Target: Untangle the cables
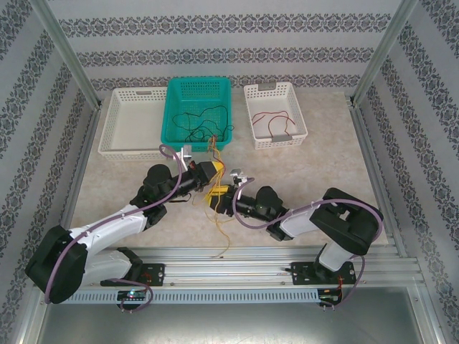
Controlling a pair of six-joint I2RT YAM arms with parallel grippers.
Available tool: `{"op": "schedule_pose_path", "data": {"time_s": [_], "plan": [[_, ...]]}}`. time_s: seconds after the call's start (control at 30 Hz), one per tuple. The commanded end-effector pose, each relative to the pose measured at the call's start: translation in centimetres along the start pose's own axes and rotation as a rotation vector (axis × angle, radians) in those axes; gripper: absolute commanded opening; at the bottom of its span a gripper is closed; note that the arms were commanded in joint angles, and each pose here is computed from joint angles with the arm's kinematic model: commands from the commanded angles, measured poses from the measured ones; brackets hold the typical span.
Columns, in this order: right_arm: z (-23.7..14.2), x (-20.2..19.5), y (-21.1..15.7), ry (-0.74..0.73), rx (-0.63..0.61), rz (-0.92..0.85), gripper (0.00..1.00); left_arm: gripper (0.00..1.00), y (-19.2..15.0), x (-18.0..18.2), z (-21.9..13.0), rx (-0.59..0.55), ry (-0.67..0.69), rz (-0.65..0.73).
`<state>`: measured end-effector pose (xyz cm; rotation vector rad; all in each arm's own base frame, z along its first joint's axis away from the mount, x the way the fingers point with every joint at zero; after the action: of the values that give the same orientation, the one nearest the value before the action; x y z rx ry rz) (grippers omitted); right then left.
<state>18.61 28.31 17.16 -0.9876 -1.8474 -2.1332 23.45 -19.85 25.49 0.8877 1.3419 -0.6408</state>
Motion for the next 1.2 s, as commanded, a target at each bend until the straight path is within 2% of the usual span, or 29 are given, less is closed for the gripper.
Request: {"op": "schedule_pose_path", "data": {"time_s": [0.0,0.23,0.37,0.5,0.6,0.77,0.9,0.97,1.17], "plan": [[0.6,0.0,1.4,-0.067,-0.12,-0.046,0.4,0.0,0.3,-1.6,-0.2,-0.014,-0.079,0.028],[0.1,-0.4,1.9,-0.158,-0.186,-0.053,0.3,0.0,0.0,-1.0,-0.7,-0.018,-0.064,0.027],[-0.1,-0.5,2.1,-0.179,-0.204,-0.055,0.01,0.0,-0.1,-0.9,-0.8,-0.016,-0.066,0.029],[-2.2,-1.9,2.6,-0.301,-0.263,-0.021,0.0,0.0,-0.2,-0.9,-1.4,-0.001,-0.042,0.042],[-5.9,-4.2,2.4,-0.443,-0.297,0.041,0.0,0.0,-0.3,-0.6,-2.6,0.006,0.025,0.07],[-11.3,-6.0,4.6,-0.643,-0.363,0.075,0.0,0.0,-0.4,-0.1,-4.5,0.036,0.125,0.109],[-15.4,-5.3,7.8,-0.82,-0.385,0.026,0.0,0.0,-0.4,0.0,-5.6,0.086,0.196,0.131],[-17.7,-4.8,9.5,-0.84,-0.459,0.018,0.0,0.0,-0.4,0.1,-6.0,0.115,0.236,0.151],[-22.1,-4.3,11.6,-0.95,-0.481,0.033,0.0,0.0,0.6,-0.1,-7.4,0.122,0.301,0.165]]}}
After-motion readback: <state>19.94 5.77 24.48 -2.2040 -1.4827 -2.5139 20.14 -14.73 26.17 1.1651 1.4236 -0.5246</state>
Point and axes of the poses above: each hand's point on the last joint's axis, 136 mm out from that joint toward the fingers, its own z axis out along the fingers, its own x axis along the line the jaws close on, y = z × x, the point moved 8 cm from there along -z, back along the fingers, and after that the axes turned 4 degrees about -z, right-handed, at the moved point
